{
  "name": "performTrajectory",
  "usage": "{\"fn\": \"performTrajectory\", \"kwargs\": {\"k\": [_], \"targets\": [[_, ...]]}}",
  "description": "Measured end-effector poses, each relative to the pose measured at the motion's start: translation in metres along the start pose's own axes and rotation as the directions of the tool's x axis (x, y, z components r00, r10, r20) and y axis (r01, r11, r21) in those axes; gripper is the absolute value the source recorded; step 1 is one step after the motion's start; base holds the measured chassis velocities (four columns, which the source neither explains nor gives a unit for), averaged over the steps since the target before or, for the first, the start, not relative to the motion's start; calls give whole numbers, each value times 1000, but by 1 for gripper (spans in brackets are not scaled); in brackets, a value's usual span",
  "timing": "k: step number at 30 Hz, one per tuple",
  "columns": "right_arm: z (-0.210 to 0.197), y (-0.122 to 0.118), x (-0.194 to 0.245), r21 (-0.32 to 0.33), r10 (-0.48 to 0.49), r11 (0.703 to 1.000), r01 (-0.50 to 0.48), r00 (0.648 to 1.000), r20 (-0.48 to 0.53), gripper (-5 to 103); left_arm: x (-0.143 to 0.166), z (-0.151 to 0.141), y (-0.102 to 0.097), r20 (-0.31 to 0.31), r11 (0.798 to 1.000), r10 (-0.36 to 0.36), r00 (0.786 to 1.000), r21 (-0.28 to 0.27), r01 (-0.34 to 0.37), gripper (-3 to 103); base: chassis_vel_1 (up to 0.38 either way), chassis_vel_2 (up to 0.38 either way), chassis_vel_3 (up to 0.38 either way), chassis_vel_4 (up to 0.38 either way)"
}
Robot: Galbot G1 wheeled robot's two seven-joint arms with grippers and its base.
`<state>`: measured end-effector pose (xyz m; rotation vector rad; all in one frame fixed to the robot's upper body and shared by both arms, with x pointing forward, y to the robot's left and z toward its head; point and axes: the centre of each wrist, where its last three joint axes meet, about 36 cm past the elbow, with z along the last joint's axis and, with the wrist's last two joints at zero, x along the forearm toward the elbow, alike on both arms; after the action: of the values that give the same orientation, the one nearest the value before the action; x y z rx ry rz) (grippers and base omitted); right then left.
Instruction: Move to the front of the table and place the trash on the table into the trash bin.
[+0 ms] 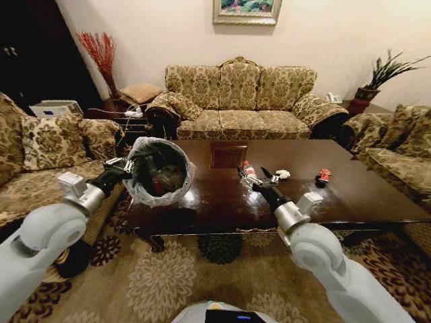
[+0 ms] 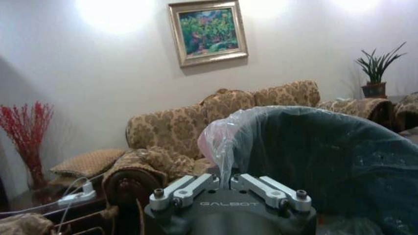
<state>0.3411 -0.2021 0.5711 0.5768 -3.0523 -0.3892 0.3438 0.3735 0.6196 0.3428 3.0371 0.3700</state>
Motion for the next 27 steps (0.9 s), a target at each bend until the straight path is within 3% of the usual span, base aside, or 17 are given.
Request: {"fn": "performTrajectory", "kwargs": {"k": [14, 27], "targets": [[2, -5, -4, 16, 24, 1000, -24, 1000, 17, 100, 3, -2, 0, 30, 1000, -12, 999, 19, 11, 3, -229, -241, 233, 243], [4, -9, -5, 12, 40, 999, -40, 999, 18, 100, 4, -2, 3, 40, 999, -33, 999, 26, 32, 3, -5, 8, 4, 3]]}}
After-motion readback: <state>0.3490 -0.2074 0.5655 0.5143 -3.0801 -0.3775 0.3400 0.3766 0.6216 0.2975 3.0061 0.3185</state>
